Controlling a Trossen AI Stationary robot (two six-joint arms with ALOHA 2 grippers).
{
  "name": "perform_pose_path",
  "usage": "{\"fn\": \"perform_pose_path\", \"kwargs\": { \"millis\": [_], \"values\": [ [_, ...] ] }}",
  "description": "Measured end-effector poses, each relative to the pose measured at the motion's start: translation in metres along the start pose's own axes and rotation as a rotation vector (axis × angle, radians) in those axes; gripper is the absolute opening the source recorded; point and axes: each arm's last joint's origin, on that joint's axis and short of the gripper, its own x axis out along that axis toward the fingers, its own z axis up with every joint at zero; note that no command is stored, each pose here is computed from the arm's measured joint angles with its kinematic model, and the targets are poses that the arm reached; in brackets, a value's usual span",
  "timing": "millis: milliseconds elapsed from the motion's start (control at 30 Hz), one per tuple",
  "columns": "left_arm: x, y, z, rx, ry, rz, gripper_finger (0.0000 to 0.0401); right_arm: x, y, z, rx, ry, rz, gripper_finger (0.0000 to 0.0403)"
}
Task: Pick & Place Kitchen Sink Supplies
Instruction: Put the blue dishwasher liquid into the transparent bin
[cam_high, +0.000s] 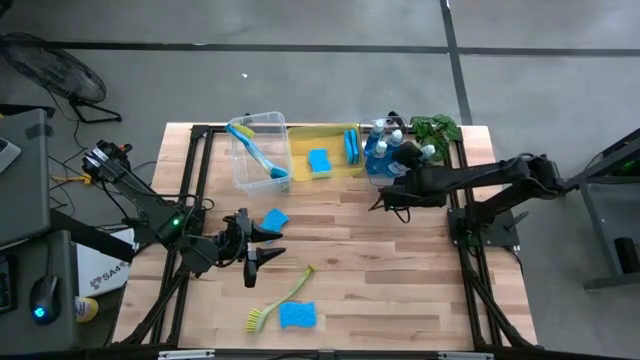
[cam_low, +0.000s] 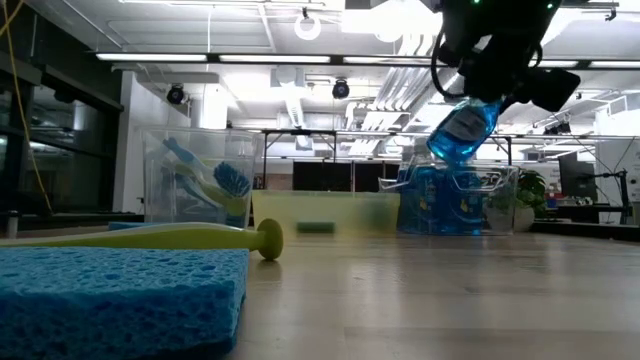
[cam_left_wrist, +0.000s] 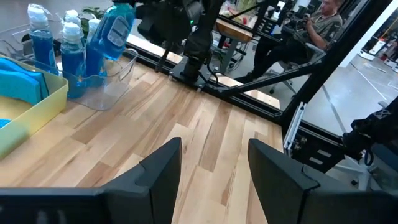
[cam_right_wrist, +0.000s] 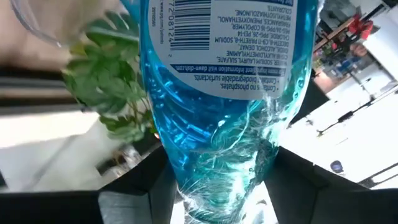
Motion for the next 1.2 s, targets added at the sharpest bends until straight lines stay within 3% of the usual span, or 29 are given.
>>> {"fn": "perform_pose_path", "kwargs": {
  "millis": [400,767,1200],
  "values": [
    [0.000,0.001,-0.001,0.009,0.006,0.004,0.0182,0.012,-0.009,0.006,-0.288,0.052,-0.026,0.0191],
    [0.001,0.001,-0.003,0.028,0.030,-0.001,0.0182,0.021,-0.008,0.024,-0.436,0.047,0.021,0.0191],
    [0.001,0.001,-0.004,0.030,0.050,-0.018,0.0182,0.027,-0.013,0.048,-0.435,0.003,0.002,0.0191]
  ]
}}
